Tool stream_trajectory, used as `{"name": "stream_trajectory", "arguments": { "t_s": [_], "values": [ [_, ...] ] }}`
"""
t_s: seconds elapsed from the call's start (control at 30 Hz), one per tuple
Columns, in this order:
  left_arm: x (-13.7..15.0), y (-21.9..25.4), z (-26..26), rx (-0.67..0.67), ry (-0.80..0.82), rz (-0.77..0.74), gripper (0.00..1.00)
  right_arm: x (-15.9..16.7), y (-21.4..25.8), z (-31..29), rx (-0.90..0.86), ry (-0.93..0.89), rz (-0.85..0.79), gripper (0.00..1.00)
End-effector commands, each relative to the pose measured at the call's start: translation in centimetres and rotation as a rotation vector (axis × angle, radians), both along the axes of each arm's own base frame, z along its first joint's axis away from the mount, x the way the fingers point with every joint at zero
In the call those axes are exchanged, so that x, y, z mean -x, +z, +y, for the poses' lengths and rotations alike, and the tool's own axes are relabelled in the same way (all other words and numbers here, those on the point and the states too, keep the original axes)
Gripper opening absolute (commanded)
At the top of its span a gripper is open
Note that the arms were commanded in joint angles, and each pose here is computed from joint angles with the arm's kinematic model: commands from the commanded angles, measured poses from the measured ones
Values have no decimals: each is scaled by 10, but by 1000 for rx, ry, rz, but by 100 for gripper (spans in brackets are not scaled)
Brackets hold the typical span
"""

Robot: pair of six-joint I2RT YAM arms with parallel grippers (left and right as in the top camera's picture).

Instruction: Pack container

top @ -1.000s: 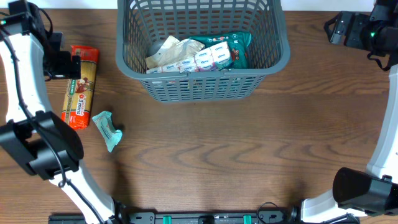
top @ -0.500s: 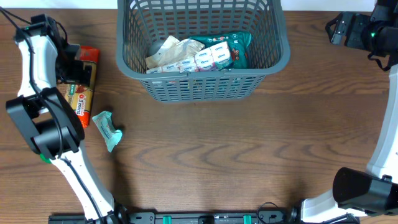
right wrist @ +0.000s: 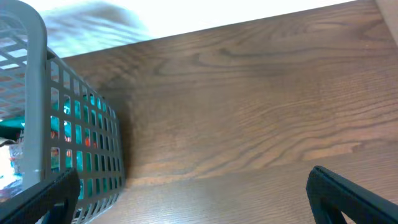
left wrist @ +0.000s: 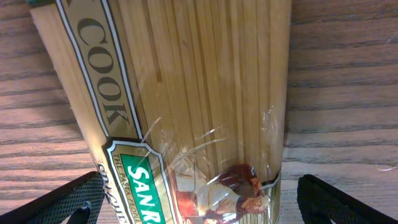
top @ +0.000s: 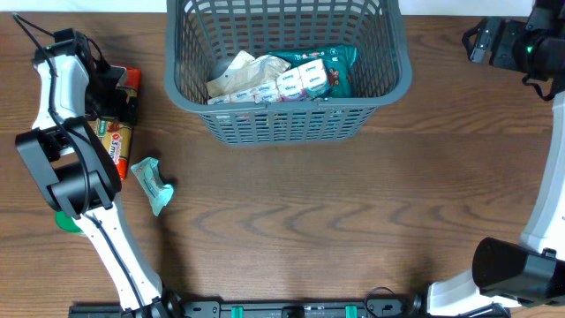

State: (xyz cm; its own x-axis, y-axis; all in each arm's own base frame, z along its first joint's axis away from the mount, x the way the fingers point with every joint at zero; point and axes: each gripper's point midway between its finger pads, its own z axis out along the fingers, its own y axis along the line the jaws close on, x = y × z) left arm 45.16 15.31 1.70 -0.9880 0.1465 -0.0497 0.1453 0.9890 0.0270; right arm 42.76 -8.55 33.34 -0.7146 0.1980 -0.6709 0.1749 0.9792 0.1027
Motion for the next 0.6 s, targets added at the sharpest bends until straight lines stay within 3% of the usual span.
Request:
{"name": "stream_trajectory", "arguments": {
  "t_s": [0.0,0.57],
  "values": [
    [2,-9,-2,22,-22,12,98,-1,-6,-4,-9,-21,16,99],
    [22,-38,-4,59,99,116,97,7,-13,-3,9,0,61,99]
  ]
}}
